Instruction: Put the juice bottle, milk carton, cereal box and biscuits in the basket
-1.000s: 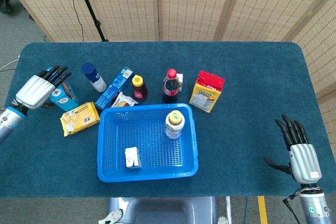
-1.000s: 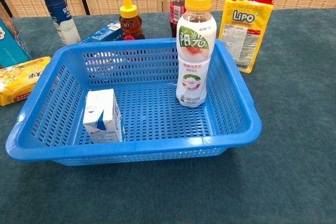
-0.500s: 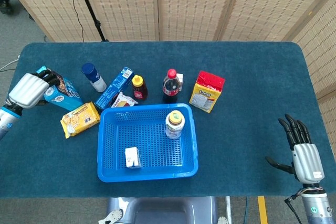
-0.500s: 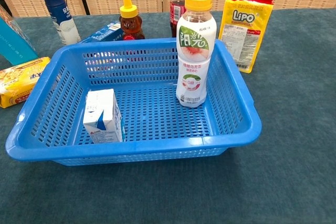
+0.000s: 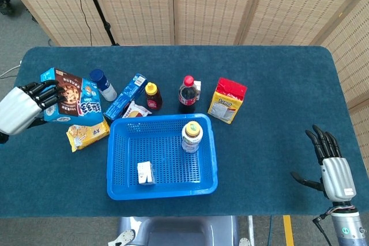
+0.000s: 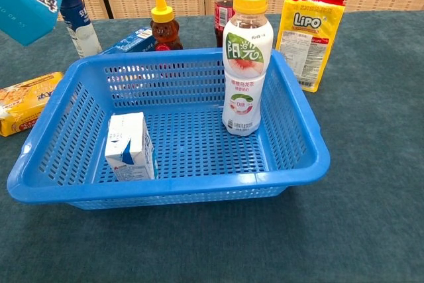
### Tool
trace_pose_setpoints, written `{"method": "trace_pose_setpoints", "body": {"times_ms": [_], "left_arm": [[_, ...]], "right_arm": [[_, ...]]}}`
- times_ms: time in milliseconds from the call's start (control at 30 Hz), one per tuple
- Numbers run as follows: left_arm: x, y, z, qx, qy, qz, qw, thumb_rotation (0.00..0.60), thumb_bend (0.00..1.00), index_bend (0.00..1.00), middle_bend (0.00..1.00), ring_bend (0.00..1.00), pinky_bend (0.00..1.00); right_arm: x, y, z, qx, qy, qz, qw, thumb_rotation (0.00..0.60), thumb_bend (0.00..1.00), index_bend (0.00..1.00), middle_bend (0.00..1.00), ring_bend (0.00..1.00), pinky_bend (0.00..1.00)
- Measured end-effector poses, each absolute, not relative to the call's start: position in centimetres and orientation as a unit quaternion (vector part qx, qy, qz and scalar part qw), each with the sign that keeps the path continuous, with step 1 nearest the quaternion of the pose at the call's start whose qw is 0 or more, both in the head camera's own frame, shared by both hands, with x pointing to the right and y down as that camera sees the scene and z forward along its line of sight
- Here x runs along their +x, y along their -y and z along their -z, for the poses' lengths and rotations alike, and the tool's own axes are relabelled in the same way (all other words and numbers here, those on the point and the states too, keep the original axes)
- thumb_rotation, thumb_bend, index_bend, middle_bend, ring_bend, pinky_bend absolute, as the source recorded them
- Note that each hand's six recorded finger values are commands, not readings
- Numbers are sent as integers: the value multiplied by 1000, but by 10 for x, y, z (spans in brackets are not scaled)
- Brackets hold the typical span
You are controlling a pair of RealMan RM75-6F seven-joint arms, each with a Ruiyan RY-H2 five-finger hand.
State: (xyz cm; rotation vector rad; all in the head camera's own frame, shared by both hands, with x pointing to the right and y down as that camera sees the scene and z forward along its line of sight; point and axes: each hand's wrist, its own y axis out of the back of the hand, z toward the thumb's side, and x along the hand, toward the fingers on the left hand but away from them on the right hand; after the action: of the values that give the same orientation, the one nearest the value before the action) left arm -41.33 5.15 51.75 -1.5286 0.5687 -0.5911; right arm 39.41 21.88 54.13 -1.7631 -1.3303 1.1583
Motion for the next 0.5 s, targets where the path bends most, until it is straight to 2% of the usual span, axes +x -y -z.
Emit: {"method": "trace_pose_setpoints", "body": {"times_ms": [267,500], "left_arm": [[-328,-79,-495,-703,-255,171,642,600,521,672,642,561,594],[-254,-91,-508,-717,-209,169,643,600,519,672,642,562,594]], "right_arm": [[397,-216,-541,-673,508,-437,312,600,0,0,0,0,0],[401,-216,-541,-676,507,-438,306,600,0,0,0,0,0]]}}
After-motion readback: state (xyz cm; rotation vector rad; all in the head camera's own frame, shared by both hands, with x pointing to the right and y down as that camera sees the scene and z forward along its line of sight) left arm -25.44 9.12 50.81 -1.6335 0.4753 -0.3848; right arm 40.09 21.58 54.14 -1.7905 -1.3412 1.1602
